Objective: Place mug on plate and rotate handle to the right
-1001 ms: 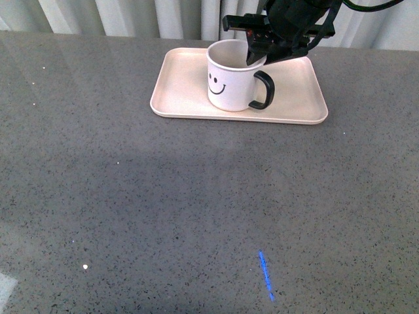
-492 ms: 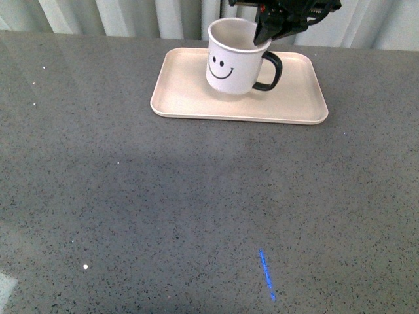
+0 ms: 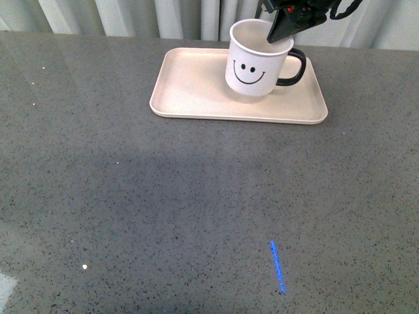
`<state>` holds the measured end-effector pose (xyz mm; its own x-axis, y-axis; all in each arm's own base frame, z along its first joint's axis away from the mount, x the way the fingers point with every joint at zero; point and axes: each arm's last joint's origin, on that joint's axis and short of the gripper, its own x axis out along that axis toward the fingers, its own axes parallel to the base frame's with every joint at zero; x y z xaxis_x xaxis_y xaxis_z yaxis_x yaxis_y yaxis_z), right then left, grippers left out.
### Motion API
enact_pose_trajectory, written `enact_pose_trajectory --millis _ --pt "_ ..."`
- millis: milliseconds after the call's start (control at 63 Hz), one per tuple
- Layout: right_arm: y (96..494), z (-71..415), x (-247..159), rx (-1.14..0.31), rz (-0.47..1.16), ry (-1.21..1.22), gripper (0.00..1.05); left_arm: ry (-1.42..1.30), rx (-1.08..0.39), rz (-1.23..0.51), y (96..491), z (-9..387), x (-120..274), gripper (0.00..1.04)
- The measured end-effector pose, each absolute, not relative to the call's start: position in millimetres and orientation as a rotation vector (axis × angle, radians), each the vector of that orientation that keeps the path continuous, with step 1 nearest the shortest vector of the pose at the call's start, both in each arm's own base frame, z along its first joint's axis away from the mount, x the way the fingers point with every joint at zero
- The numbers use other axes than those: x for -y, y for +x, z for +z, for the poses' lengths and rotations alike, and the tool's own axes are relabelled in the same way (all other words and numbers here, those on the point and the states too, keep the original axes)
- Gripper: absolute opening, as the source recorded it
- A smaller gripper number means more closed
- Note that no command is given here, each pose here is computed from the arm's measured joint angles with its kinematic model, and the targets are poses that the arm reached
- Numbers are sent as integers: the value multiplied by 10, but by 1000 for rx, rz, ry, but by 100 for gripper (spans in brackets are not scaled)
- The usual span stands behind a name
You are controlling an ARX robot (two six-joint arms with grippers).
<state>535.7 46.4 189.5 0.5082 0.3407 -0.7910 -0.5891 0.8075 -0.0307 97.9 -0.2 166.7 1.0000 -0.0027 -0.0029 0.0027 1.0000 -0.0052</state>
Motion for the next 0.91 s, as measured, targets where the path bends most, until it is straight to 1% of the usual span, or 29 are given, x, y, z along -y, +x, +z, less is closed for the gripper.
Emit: enact_pose_trajectory --millis 238,905 --pt "5382 1787 -519 -867 644 -368 2 -5 -3 -3 979 1667 2 95" --pt "5466 1685 -608 -872 703 -435 2 -5 -3 -3 979 1667 2 95"
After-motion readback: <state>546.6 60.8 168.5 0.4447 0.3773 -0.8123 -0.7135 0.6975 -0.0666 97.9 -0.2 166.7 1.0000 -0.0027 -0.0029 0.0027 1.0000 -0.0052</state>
